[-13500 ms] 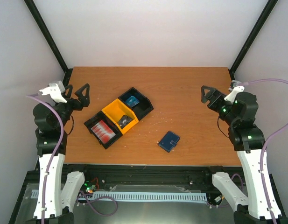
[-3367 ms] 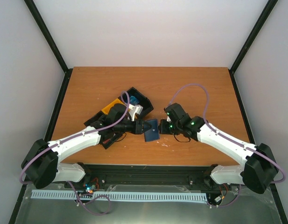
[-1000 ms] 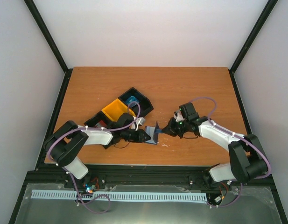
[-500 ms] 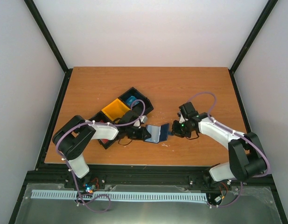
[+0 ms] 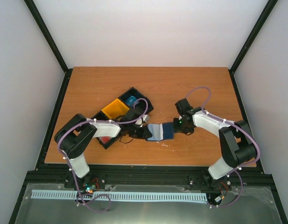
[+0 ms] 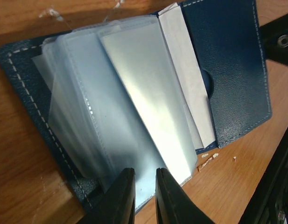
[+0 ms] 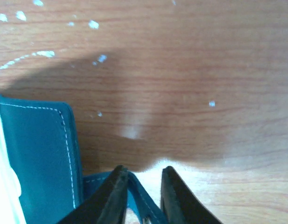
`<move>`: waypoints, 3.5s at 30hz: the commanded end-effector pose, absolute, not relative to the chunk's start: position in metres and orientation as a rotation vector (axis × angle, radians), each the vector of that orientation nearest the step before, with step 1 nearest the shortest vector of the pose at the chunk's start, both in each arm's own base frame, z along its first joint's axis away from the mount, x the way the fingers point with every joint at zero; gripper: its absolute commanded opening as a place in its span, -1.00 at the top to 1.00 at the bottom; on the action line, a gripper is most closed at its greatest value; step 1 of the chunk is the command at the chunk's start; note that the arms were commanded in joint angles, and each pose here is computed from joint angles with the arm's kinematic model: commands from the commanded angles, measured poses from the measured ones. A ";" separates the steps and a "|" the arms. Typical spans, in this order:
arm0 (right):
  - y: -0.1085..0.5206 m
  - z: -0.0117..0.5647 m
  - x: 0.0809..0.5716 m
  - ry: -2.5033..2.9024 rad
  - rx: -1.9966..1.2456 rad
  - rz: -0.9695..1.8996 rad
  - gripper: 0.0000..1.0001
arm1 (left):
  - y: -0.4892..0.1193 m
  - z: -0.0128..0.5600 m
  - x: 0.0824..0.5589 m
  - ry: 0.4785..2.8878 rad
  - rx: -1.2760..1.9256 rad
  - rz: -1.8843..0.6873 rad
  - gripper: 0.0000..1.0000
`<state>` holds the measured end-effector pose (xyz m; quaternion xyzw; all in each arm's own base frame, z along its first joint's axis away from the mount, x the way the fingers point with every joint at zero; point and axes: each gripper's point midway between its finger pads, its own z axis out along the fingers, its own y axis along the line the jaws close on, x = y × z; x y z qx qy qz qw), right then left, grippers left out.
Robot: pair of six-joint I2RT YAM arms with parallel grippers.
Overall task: Put the credit cards into the card holder
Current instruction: Open the card holder at the center of the board, then turn over the card slot in the card holder.
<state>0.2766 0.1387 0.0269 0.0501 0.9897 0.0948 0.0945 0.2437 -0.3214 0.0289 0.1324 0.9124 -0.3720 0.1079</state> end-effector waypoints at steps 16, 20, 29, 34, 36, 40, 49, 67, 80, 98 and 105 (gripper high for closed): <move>0.210 0.157 0.285 2.643 -0.091 0.728 0.22 | -0.335 0.031 0.251 2.683 0.496 -1.088 0.67; 0.231 0.143 0.277 2.698 -0.153 0.795 0.46 | -0.334 0.030 0.251 2.689 0.495 -1.081 0.67; 0.218 0.079 0.271 2.876 -0.087 0.550 0.85 | -0.331 0.029 0.250 2.695 0.488 -1.065 0.69; 0.206 0.047 0.274 2.928 -0.082 0.404 0.59 | -0.331 0.033 0.250 2.685 0.490 -1.065 0.68; 0.203 0.041 0.275 2.936 -0.073 0.367 0.48 | -0.331 0.037 0.250 2.679 0.491 -1.071 0.68; 0.194 0.028 0.275 2.950 -0.048 0.282 0.37 | -0.332 0.053 0.250 2.608 0.499 -1.108 0.60; 0.189 0.001 0.265 2.999 -0.002 0.260 0.45 | -0.344 0.066 0.249 2.551 0.523 -1.231 0.41; 0.190 0.012 0.258 2.915 0.092 0.395 0.51 | -0.388 0.085 0.257 2.409 0.644 -1.519 0.27; 0.166 0.064 0.261 2.707 0.263 0.451 0.69 | -0.413 0.076 0.251 2.386 0.771 -1.561 0.34; 0.177 0.055 0.279 2.754 0.307 0.554 0.94 | -0.418 0.040 0.233 2.521 0.830 -1.368 0.59; 0.184 0.030 0.281 2.799 0.328 0.632 0.94 | -0.413 0.043 0.229 2.524 0.826 -1.370 0.65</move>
